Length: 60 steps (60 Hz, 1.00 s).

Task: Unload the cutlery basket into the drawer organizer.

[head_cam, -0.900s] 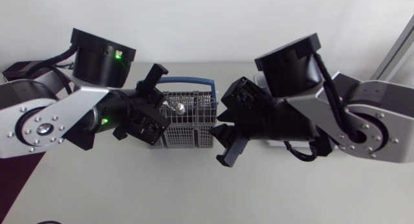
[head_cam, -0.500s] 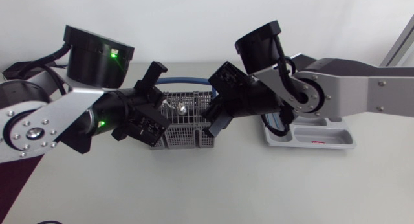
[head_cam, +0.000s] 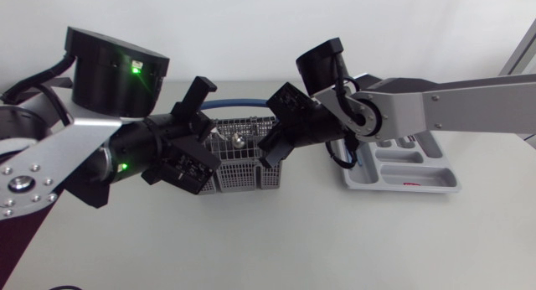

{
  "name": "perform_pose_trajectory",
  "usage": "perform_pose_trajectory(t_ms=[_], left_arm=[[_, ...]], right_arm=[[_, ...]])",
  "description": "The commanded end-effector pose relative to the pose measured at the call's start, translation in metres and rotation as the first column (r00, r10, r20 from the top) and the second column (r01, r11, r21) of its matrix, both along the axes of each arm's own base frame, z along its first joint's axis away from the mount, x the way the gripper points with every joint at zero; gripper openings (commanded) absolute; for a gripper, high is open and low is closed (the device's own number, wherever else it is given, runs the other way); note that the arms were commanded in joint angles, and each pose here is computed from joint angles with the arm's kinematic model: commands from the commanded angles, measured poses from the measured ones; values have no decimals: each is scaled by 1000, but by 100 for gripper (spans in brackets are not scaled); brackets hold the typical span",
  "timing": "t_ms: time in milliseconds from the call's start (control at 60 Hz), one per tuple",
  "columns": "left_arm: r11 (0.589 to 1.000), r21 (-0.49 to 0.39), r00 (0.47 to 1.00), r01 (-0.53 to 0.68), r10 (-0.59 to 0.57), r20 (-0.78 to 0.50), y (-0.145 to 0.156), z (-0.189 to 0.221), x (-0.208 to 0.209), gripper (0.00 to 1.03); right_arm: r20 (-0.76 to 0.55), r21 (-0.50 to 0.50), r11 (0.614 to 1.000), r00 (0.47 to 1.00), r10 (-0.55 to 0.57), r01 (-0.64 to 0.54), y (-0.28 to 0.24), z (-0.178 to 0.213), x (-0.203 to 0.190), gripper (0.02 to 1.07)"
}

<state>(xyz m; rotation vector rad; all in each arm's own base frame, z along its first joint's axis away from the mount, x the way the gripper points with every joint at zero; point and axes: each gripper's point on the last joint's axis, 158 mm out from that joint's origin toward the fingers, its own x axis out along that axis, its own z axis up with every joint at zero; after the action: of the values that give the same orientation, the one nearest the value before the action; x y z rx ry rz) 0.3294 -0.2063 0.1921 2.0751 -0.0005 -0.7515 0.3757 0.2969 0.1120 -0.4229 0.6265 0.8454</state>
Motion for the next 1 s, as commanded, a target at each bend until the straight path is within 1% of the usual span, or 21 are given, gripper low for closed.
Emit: perform_pose_trajectory(t_ms=[0,283,467,600,667,717,833,850,883,917,950,983], left_arm=[[999,-36,999,-3,4,37,-1,12,-4,3],[999,-32,998,4,-2,62,-1,18,-8,3],[1000,-10,996,11,-10,85,3,24,-11,3],[1000,-3,996,20,-19,86,5,35,-16,3],[1000,-24,996,20,-18,88,2,44,-21,3],[998,-64,998,12,-8,63,-2,52,-28,3],[981,-188,999,-36,31,-26,-11,68,-43,3],[973,-227,998,-53,44,-45,-15,73,-45,3],[967,-244,997,-66,53,-61,-16,75,-45,3],[946,-307,991,-104,72,-115,-23,80,-49,3],[929,-345,985,-135,88,-149,-28,83,-50,3],[895,-405,971,-189,107,-216,-36,87,-51,3]], right_arm=[[2,2,1000,1000,-12,12,-1,-3,11,53],[-16,5,1000,1000,-8,8,0,-8,14,53],[-27,-1,1000,1000,-9,9,-1,-12,13,53],[-22,2,1000,1000,-8,8,-2,-8,10,53],[-2,11,1000,1000,-2,2,-4,3,1,53],[24,17,1000,1000,-2,2,-8,14,-7,53],[88,22,1000,996,10,-12,-19,36,-29,63],[105,23,1000,994,15,-18,-22,41,-35,65],[128,21,1000,992,18,-21,-25,47,-42,66],[148,22,1000,989,17,-21,-27,52,-48,66],[171,18,1000,985,21,-24,-31,56,-53,66],[216,16,1000,976,21,-25,-35,62,-59,66]])
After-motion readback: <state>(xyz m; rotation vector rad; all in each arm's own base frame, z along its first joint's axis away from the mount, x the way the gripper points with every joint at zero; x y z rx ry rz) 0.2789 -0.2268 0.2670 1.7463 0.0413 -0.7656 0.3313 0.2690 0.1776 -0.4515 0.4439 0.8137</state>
